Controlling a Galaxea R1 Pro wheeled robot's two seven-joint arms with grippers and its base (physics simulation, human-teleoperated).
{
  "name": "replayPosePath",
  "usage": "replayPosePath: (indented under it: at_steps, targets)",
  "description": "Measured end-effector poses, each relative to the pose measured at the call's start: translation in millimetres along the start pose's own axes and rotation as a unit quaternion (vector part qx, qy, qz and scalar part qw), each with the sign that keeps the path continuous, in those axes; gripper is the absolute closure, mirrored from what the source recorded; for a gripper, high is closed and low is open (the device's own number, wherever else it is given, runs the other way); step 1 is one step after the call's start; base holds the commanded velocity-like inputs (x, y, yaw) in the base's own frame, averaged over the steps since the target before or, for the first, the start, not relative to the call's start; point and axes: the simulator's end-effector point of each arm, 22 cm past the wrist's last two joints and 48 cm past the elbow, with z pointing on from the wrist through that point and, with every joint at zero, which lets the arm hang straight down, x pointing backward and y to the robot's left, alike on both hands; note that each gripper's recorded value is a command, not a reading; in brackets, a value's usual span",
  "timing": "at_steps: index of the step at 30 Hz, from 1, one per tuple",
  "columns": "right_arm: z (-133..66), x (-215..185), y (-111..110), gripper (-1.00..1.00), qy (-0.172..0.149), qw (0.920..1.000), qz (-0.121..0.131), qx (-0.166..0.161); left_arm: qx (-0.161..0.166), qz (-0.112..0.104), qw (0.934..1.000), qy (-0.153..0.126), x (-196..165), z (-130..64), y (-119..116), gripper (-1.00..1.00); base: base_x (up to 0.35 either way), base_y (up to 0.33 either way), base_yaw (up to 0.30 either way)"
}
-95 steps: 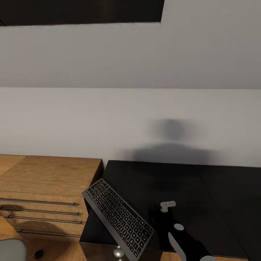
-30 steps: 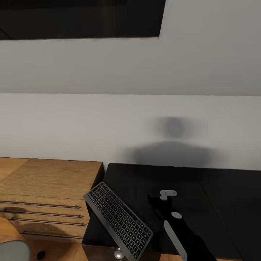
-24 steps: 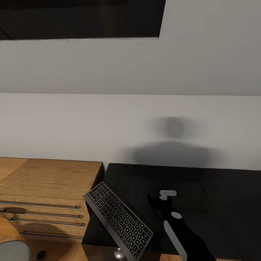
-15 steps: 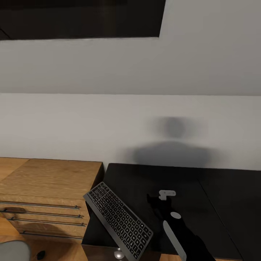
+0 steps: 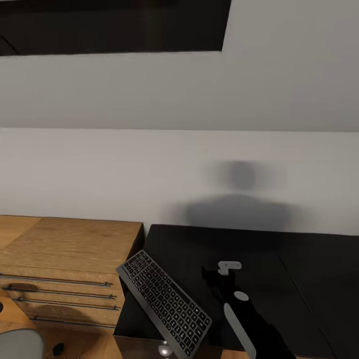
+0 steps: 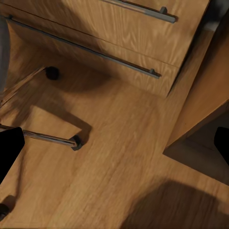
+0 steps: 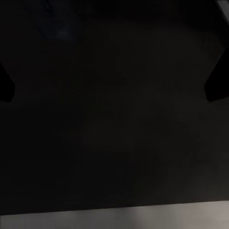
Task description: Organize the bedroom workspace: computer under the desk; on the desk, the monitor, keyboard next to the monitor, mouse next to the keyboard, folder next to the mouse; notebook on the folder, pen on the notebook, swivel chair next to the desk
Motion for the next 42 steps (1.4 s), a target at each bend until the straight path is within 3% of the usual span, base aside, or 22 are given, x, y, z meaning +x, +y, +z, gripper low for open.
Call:
replayPosePath:
  at_steps: [13,26,32,35,38,41,42]
  targets:
    - [0.0,-1,1,-1.0,-0.002,1.0,0.001,0.001,0.001,0.001,1.0,0.0,0,0.0,0,-1.0,0.0,0.0,0.219]
    - [0.0,-1,2,-1.0,-0.001,1.0,0.002,-0.001,0.0,0.001,1.0,-0.001,-1,0.5,1,-1.0,0.0,0.229,0.016]
    - [0.0,3,11,-1.0,0.001,0.9997,-0.002,-0.024,0.002,-0.001,1.0,-0.004,-4,0.4,-1,-1.0,0.0,0.027,0.0]
    - [-0.1,4,15,-1.0,0.003,0.9995,-0.004,-0.033,0.011,-0.011,0.9995,-0.029,-30,1.3,-11,-1.0,0.0,0.005,0.0]
    - [2.8,10,14,-1.0,0.015,0.9994,-0.006,-0.032,0.035,-0.022,0.9974,-0.058,-91,-1.3,-35,-1.0,0.0,0.002,0.0]
    - [10.5,9,10,-1.0,0.026,0.9993,-0.01,-0.027,0.053,-0.022,0.997,-0.052,-122,-7.5,-49,-1.0,0.0,0.0,0.0]
    - [19.1,-1,7,-1.0,0.029,0.9992,-0.016,-0.023,0.063,-0.015,0.9971,-0.039,-136,-13.3,-58,-1.0,0.0,0.0,0.0]
